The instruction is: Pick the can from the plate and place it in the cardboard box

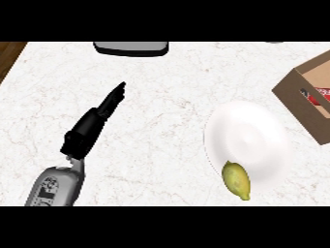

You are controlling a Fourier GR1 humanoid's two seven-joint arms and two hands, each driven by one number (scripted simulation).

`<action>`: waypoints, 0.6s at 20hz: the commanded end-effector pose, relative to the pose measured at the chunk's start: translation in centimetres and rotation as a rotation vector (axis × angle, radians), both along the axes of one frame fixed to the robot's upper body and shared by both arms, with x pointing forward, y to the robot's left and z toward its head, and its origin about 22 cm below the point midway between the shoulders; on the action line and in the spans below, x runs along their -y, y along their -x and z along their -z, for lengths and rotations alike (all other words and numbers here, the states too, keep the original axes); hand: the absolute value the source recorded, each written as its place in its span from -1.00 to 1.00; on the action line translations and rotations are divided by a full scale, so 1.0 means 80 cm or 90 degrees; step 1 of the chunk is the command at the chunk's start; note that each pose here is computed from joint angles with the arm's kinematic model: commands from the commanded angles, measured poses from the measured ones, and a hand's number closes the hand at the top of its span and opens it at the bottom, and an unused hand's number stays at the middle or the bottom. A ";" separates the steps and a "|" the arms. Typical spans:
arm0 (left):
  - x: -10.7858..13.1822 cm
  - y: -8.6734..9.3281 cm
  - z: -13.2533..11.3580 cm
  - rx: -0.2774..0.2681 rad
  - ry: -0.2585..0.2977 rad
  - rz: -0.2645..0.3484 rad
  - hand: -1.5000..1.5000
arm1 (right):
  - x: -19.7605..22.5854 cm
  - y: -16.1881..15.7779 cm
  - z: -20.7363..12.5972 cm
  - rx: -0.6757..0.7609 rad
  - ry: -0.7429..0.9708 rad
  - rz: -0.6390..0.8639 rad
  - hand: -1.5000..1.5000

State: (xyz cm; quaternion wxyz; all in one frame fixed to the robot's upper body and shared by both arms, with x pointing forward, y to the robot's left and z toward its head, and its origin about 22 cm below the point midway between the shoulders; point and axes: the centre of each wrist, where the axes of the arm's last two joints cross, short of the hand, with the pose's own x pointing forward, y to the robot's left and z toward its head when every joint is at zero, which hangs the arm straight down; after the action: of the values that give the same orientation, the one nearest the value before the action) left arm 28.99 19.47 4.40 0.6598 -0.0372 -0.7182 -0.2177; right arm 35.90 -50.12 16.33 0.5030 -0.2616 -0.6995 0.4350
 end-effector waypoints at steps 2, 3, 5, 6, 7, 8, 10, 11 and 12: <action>-0.001 -0.009 0.001 -0.012 -0.009 -0.003 0.00 | -0.003 -0.008 0.001 -0.051 -0.046 -0.023 -1.00; -0.001 -0.007 -0.004 0.001 -0.006 0.005 0.00 | -0.011 -0.009 0.025 -0.049 -0.067 -0.028 -1.00; -0.004 0.003 -0.003 0.013 -0.006 0.008 0.00 | -0.017 -0.016 0.023 -0.042 -0.155 -0.036 -1.00; 0.004 0.004 0.007 -0.012 0.000 0.006 0.00 | -0.015 -0.017 0.012 -0.029 -0.184 -0.034 -1.00; 0.000 0.000 -0.006 -0.006 0.009 0.003 0.00 | -0.010 -0.007 0.036 -0.015 -0.241 -0.023 -1.00; -0.007 0.008 0.010 -0.002 0.003 -0.003 0.00 | -0.009 -0.006 0.040 0.012 -0.280 -0.013 -1.00; 0.009 0.002 -0.007 0.002 -0.001 -0.001 0.00 | 0.008 0.003 0.021 0.025 -0.360 -0.011 -1.00; -0.004 0.007 -0.004 -0.010 -0.001 -0.006 0.00 | 0.007 0.005 0.031 0.025 -0.396 -0.004 -1.00; 0.004 0.007 0.005 -0.009 0.000 -0.003 0.00 | 0.011 0.002 0.006 0.016 -0.421 -0.007 -1.00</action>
State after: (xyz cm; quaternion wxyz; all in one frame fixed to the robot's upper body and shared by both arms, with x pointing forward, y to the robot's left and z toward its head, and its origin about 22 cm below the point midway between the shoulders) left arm 28.64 19.30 4.41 0.6628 -0.0365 -0.7158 -0.2167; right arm 36.28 -50.01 14.76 0.5550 -0.1817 -0.7702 0.2564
